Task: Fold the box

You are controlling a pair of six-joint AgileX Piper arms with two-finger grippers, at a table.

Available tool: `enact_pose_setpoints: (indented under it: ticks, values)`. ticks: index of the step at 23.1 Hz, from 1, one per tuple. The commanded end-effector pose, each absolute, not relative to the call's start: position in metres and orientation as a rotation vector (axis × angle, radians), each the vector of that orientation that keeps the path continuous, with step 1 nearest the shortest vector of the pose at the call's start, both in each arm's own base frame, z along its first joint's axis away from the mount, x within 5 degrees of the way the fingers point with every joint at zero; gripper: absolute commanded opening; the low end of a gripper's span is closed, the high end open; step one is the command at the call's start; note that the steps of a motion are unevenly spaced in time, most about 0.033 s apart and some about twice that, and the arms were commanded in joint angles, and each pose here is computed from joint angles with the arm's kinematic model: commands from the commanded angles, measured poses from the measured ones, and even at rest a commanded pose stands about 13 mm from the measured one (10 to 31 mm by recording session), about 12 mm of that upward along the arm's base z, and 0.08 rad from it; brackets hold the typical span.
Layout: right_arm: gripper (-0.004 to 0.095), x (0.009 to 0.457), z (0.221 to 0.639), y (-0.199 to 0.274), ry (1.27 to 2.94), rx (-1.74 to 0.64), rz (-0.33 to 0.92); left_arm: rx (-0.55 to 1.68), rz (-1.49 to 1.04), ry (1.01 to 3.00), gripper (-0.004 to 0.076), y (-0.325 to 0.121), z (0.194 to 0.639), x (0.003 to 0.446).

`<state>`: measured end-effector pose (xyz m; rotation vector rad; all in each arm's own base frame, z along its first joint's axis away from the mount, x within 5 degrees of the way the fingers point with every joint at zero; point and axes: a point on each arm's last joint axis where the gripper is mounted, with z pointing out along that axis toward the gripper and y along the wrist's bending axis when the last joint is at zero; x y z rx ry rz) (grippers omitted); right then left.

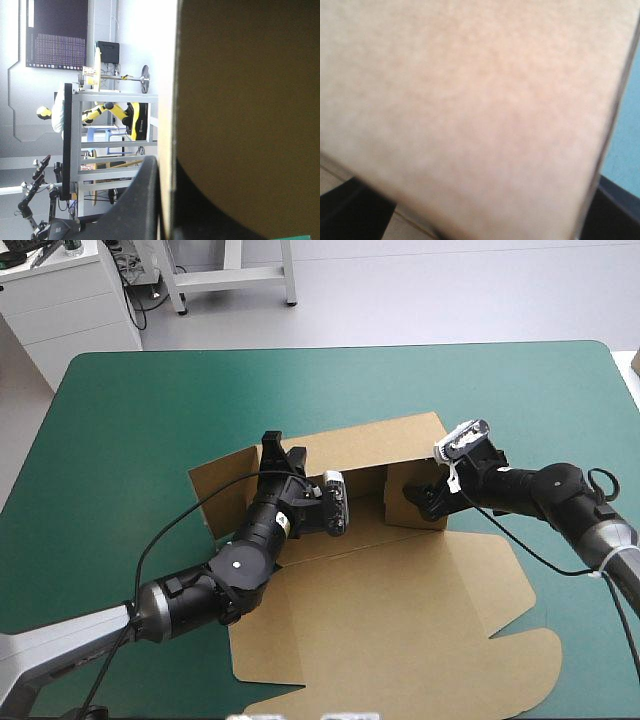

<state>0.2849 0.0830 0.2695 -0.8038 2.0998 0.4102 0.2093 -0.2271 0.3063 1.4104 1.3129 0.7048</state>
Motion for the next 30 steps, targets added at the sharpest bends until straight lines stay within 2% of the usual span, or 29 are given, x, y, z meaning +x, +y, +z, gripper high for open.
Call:
enact_pose_setpoints:
  ticks: [1, 9, 12, 17, 23, 24, 25, 26, 28, 29, 30]
  values:
    - [0.0842, 0.282, 0.282, 0.082, 2.111, -0.756, 0.413, 1.363, 0.687, 1.237, -0.0032, -0.229, 0.328, 0.205]
    - [0.0842, 0.277, 0.284, 0.083, 2.143, -0.749, 0.465, 1.353, 0.703, 1.245, -0.0032, -0.228, 0.329, 0.206]
    - [0.0837, 0.271, 0.289, 0.081, 2.140, -0.743, 0.437, 1.353, 0.703, 1.245, -0.0032, -0.228, 0.329, 0.206]
    - [0.0813, 0.246, 0.283, 0.067, 2.085, -0.565, 0.331, 1.354, 0.701, 1.244, -0.0032, -0.228, 0.329, 0.205]
    - [0.0782, 0.239, 0.283, 0.065, 2.065, -0.538, 0.337, 1.355, 0.700, 1.243, -0.0032, -0.228, 0.329, 0.205]
    - [0.0749, 0.239, 0.283, 0.066, 2.063, -0.535, 0.340, 1.355, 0.700, 1.243, -0.0032, -0.228, 0.329, 0.205]
    - [0.0621, 0.240, 0.284, 0.066, 2.051, -0.543, 0.334, 1.355, 0.700, 1.243, -0.0032, -0.228, 0.329, 0.205]
    - [0.0543, 0.240, 0.284, 0.066, 2.046, -0.549, 0.331, 1.355, 0.700, 1.243, -0.0032, -0.228, 0.329, 0.205]
    - [0.0068, 0.242, 0.284, 0.067, 2.022, -0.580, 0.329, 1.357, 0.697, 1.242, -0.0032, -0.228, 0.329, 0.205]
    - [-0.0020, 0.242, 0.283, 0.068, 2.019, -0.588, 0.334, 1.357, 0.697, 1.242, -0.0032, -0.228, 0.329, 0.205]
    - [-0.0013, 0.244, 0.282, 0.069, 2.020, -0.586, 0.347, 1.357, 0.697, 1.242, -0.0032, -0.228, 0.329, 0.205]
